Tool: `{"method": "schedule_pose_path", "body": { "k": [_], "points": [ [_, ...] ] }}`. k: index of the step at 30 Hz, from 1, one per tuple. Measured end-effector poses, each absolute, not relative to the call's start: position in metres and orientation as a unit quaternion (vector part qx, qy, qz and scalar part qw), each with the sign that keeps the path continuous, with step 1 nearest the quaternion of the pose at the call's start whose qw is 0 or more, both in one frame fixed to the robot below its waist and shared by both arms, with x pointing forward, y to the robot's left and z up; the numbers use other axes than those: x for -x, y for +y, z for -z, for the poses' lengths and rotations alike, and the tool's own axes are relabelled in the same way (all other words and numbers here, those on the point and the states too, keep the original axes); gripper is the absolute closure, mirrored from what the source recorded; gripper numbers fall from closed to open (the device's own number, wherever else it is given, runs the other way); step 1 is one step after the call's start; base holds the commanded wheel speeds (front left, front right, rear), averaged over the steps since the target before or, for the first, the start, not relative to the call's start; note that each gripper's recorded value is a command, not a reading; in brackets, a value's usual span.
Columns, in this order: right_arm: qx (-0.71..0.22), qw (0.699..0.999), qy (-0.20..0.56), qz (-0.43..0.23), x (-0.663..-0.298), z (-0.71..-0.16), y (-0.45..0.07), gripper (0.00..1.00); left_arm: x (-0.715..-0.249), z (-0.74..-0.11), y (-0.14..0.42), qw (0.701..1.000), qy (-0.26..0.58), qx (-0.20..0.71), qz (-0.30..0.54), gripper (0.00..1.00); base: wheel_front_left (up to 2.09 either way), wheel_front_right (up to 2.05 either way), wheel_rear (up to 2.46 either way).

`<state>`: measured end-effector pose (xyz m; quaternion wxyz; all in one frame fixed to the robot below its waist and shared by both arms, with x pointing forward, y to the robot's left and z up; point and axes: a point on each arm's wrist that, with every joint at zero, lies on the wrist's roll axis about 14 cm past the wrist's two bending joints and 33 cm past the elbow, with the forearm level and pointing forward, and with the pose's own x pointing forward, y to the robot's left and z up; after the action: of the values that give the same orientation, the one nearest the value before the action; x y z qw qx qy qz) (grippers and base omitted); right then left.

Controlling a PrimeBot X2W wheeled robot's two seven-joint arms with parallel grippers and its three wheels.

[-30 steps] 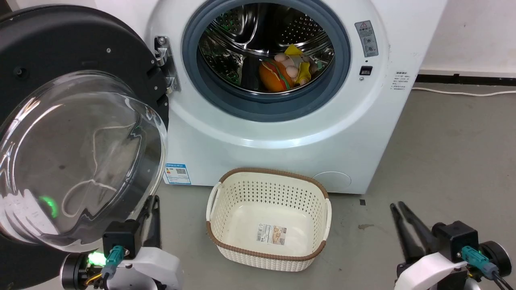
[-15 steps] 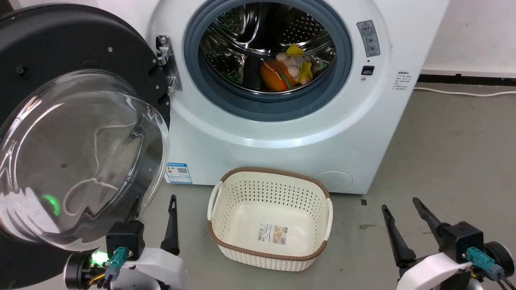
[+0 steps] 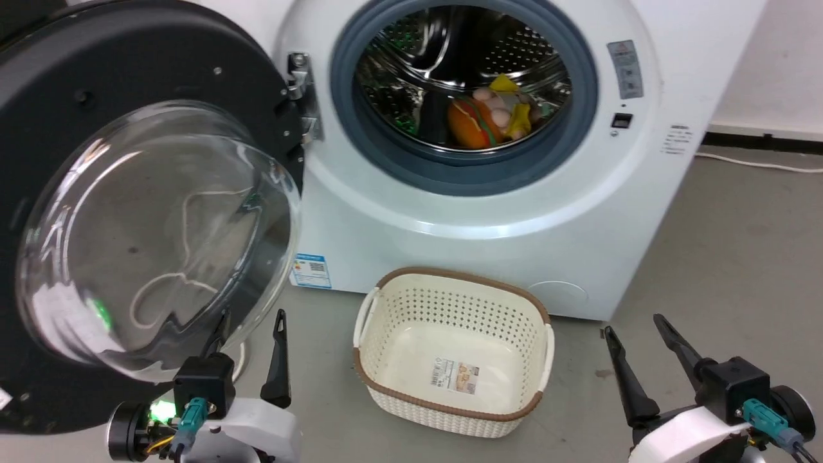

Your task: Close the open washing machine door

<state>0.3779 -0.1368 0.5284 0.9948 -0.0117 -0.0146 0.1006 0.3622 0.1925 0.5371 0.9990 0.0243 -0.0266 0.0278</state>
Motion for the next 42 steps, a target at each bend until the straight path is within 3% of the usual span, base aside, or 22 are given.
{"method": "schedule_pose_path", "body": {
  "k": [23, 42],
  "points": [
    [0.004, 0.975, -0.028, -0.22, -0.388, -0.527, -0.056, 0.0, -0.327, -0.545, 0.246, 0.99, -0.05, -0.028, -0.126, 0.0, -0.02, -0.02, -0.02],
    [-0.004, 0.959, -0.043, -0.28, -0.386, -0.531, -0.017, 0.0, -0.301, -0.55, 0.269, 0.981, -0.069, -0.033, -0.176, 0.0, -0.05, -0.05, -0.05]
  ]
}}
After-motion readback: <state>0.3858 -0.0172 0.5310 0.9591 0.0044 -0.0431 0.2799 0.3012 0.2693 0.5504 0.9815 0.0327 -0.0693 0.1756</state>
